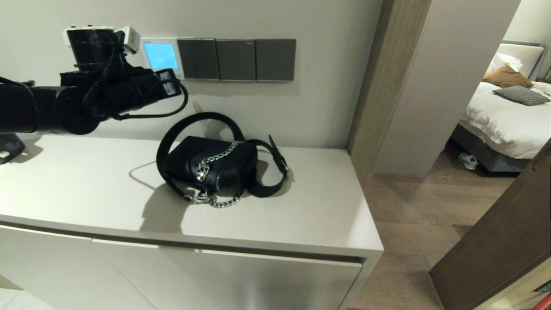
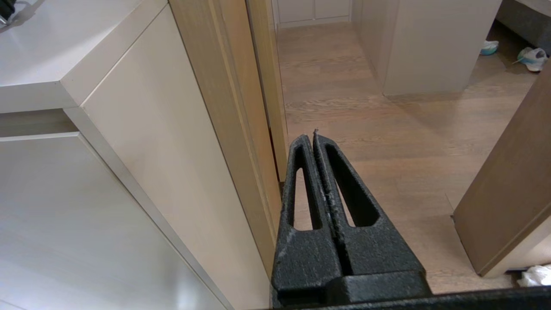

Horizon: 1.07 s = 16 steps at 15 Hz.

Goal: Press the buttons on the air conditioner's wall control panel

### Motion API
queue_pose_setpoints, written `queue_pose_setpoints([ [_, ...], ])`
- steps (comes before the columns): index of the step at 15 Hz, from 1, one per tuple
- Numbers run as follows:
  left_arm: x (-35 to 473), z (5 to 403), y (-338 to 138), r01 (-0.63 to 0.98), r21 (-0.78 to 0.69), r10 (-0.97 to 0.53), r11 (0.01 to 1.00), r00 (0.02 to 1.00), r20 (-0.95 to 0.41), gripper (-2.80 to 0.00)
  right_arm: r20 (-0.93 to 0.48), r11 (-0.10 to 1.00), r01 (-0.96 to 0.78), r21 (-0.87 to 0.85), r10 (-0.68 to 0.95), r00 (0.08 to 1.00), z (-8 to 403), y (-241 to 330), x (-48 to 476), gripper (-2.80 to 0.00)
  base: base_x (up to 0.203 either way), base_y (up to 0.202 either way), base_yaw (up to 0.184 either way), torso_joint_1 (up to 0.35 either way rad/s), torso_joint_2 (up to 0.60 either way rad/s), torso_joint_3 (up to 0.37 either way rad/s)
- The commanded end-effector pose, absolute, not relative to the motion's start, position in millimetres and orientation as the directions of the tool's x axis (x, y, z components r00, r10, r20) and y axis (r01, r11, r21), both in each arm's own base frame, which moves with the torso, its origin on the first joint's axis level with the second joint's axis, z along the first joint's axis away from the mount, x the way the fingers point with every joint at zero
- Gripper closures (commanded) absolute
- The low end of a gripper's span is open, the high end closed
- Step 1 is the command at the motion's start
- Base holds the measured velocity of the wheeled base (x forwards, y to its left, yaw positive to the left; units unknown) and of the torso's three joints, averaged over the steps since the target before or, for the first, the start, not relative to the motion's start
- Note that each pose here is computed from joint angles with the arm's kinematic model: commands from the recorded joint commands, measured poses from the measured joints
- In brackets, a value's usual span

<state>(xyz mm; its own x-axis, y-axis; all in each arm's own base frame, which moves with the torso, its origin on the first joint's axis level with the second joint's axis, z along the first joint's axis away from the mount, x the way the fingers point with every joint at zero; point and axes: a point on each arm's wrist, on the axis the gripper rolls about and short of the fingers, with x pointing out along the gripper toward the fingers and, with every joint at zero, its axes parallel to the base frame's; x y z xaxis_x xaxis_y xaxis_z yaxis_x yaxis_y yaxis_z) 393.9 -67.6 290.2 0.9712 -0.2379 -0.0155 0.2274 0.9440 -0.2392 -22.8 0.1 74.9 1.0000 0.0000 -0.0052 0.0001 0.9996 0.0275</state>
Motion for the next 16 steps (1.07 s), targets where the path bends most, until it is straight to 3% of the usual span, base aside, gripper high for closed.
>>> queue_pose_setpoints([
  [1,371.0,309.2,-63.8,0.242,-0.238,-0.243,0.941,0.97,0.025,0.0,-0.009,1.0,-0.001,0.028,0.001,1.0,74.5,0.1,-22.6,0.0,0.0,0.0,0.0,0.0,0.0,0.0],
  [7,329.9,321.2,-57.0,0.242,-0.234,-0.241,0.942,0.97,0.035,0.0,-0.008,1.0,0.0,0.028,0.0,1.0,74.6,0.1,-22.6,0.0,0.0,0.0,0.0,0.0,0.0,0.0],
  [10,280.3,330.8,-48.7,0.252,-0.213,-0.241,0.944,0.967,0.078,0.0,-0.009,1.0,0.0,0.028,0.0,1.0,74.5,0.1,-22.6,0.0,0.0,0.0,0.0,0.0,0.0,0.0],
  [16,165.8,310.4,-28.0,0.245,-0.123,-0.225,0.962,0.962,0.156,0.0,-0.009,1.0,0.0,0.028,0.0,1.0,74.5,0.1,-22.6,0.0,0.0,0.0,0.0,0.0,0.0,0.0],
])
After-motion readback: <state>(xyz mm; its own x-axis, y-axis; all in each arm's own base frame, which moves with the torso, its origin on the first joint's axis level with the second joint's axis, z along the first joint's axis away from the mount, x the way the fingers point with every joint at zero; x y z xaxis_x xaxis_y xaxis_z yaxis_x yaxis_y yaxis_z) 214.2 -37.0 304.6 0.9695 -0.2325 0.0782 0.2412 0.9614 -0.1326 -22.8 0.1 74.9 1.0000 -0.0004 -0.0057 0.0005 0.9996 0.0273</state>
